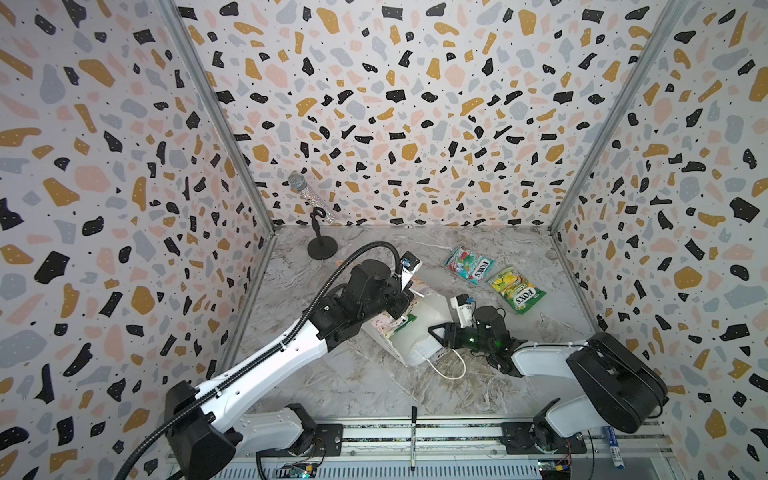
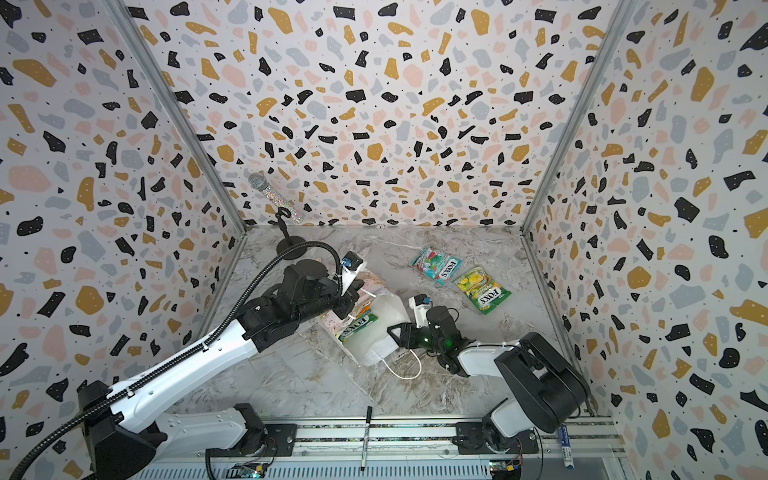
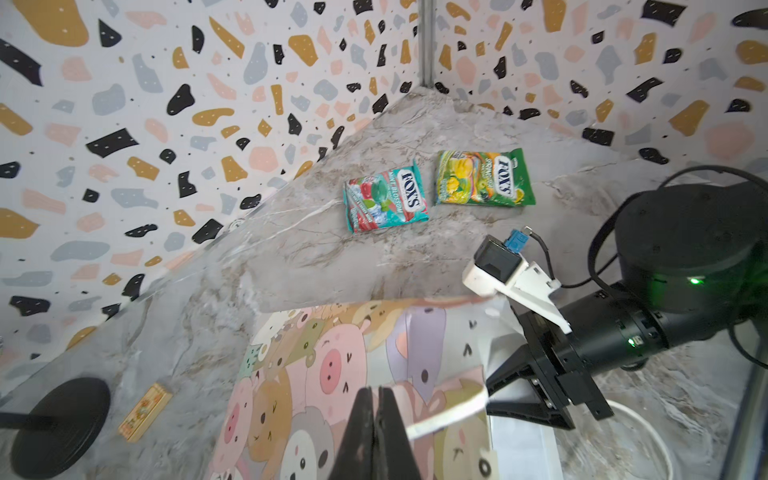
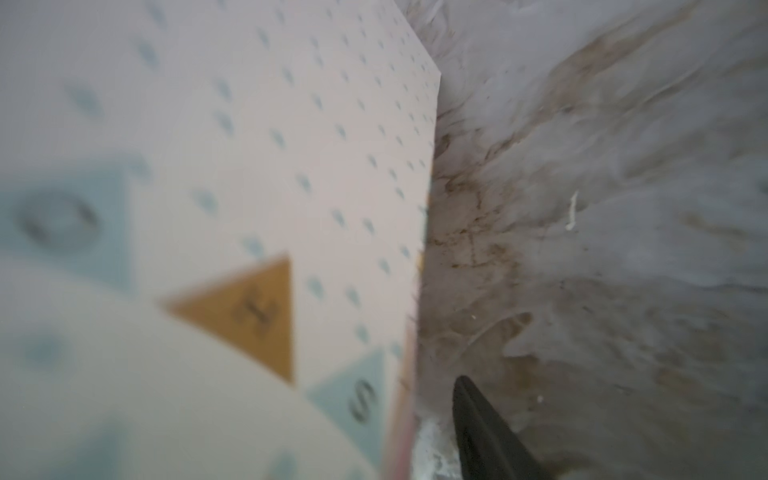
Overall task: Take the snacks out of the paper bag
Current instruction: 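Reach the right gripper into the bag opening toward the remaining packets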
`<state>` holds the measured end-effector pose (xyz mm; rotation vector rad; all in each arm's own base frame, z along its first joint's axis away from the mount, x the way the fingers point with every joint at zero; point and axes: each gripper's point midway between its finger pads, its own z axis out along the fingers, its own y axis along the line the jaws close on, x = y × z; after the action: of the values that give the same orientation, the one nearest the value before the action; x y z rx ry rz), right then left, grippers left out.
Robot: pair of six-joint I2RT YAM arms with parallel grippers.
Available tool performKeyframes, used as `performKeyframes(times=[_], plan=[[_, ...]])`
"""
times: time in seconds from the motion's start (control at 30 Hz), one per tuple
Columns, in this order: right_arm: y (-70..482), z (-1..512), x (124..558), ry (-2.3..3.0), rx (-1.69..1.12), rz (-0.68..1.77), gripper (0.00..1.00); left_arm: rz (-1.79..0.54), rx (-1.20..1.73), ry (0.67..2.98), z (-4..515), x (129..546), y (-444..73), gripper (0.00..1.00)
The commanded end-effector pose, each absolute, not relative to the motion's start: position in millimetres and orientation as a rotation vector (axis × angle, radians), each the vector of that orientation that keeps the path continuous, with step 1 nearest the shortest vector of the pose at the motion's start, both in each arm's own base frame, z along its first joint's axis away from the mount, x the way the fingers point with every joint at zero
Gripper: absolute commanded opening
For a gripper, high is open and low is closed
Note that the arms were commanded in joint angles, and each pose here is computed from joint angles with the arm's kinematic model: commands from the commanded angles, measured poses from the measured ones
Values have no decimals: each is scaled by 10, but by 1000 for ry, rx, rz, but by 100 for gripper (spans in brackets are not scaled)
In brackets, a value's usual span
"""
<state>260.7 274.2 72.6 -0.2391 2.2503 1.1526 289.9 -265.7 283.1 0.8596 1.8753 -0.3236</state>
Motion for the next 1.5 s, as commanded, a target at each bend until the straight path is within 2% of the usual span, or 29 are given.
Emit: performKeyframes(times=[0.0, 0.13, 0.33, 0.57, 0.73, 1.0, 1.17, 1.3, 1.47], plan=[[2978, 967, 2767, 2142, -231, 1219, 59, -119, 753, 1864, 2892, 3074, -2357, 0], [3115, 989, 2861, 2127, -240, 1217, 59, -25, 686, 1856, 2919, 3153, -2212, 0], [3021, 1018, 2887, 2131, -240, 1123, 64, 73, 656, 1848, 2970, 3229, -2090, 0], [2728, 1420, 2771, 2045, -320, 959, 69, -137, 736, 1792, 2965, 3057, -2342, 0], [2647, 1702, 2612, 1989, -421, 917, 69, -244, 739, 1756, 2982, 2932, -2398, 0], [2990, 2011, 2227, 1873, -650, 1069, 61, -267, 655, 1728, 3073, 2920, -2321, 0], [3313, 1949, 2042, 1862, -750, 1116, 56, -267, 621, 1734, 3081, 2938, -2293, 0], [3528, 1795, 2060, 1916, -765, 1100, 52, -272, 617, 1736, 3071, 2936, -2296, 0], [3732, 1688, 2282, 2004, -640, 1110, 49, -282, 621, 1734, 3069, 2925, -2307, 0]])
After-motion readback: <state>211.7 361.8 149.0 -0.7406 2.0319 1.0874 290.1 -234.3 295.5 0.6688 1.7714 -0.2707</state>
